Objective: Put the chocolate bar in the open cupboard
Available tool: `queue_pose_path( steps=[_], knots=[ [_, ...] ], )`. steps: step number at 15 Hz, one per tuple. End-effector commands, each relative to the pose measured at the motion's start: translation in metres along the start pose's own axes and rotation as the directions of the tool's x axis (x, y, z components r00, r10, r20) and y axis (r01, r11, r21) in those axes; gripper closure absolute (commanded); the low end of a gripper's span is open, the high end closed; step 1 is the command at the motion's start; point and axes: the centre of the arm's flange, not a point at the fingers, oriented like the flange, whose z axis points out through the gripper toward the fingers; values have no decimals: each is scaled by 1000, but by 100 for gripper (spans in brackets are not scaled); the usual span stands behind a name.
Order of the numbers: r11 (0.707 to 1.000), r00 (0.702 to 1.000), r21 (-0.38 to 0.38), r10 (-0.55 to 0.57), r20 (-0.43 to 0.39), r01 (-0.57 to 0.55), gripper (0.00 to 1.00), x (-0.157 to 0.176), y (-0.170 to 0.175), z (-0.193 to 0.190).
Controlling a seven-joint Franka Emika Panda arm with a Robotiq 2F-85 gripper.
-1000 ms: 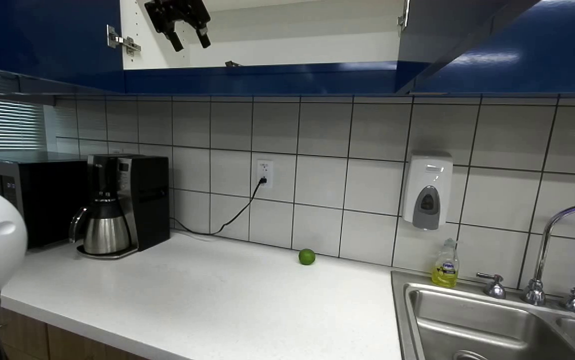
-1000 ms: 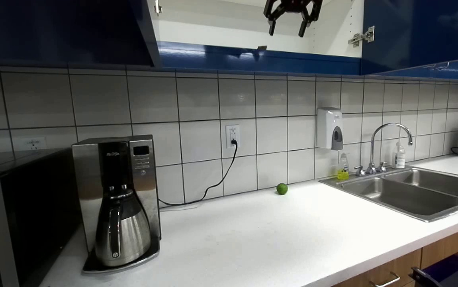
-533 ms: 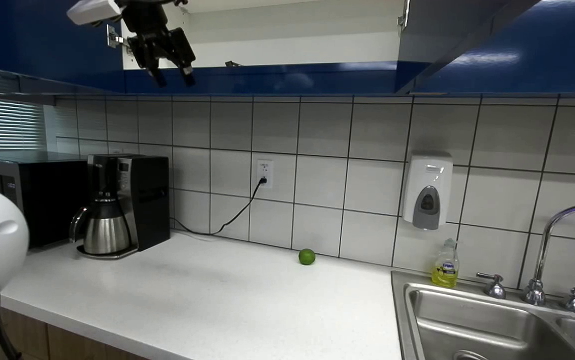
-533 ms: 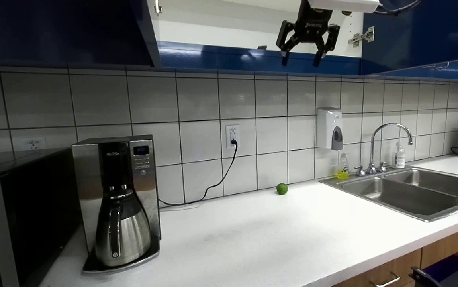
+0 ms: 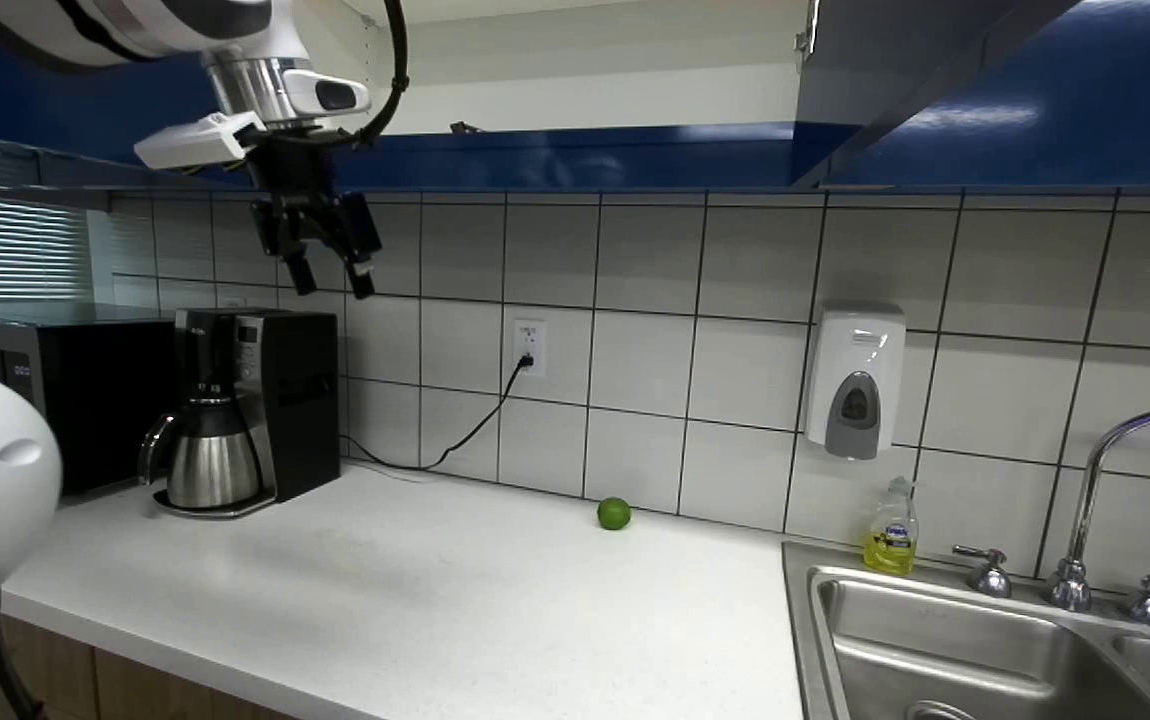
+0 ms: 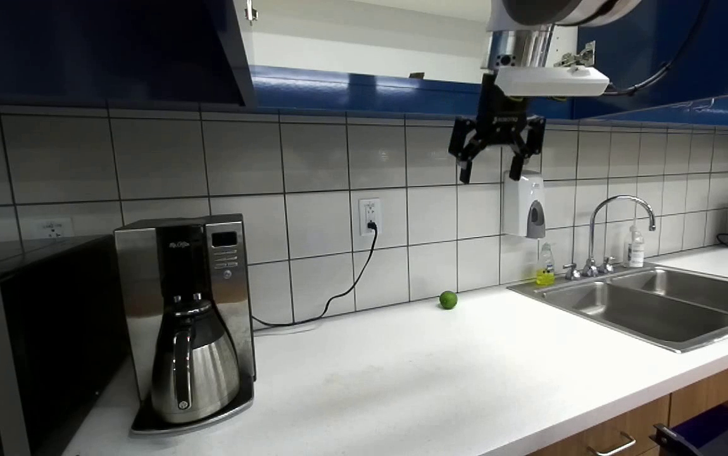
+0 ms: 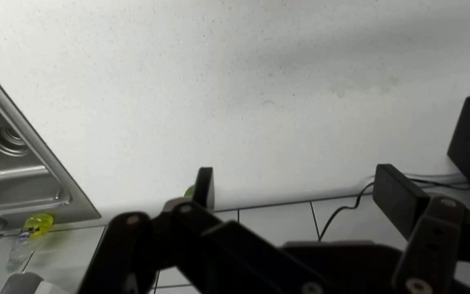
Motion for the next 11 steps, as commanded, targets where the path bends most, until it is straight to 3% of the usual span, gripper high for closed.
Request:
queue_pose_path(
  steps=[1,6,11],
  knots=[
    [999,997,-6,-35,72,35,0,-14,-2,42],
    [998,982,-40,-40,185,48,0,-38,-7,85],
    [999,983,-39,-29,179,37,0,-29,-2,78]
  ],
)
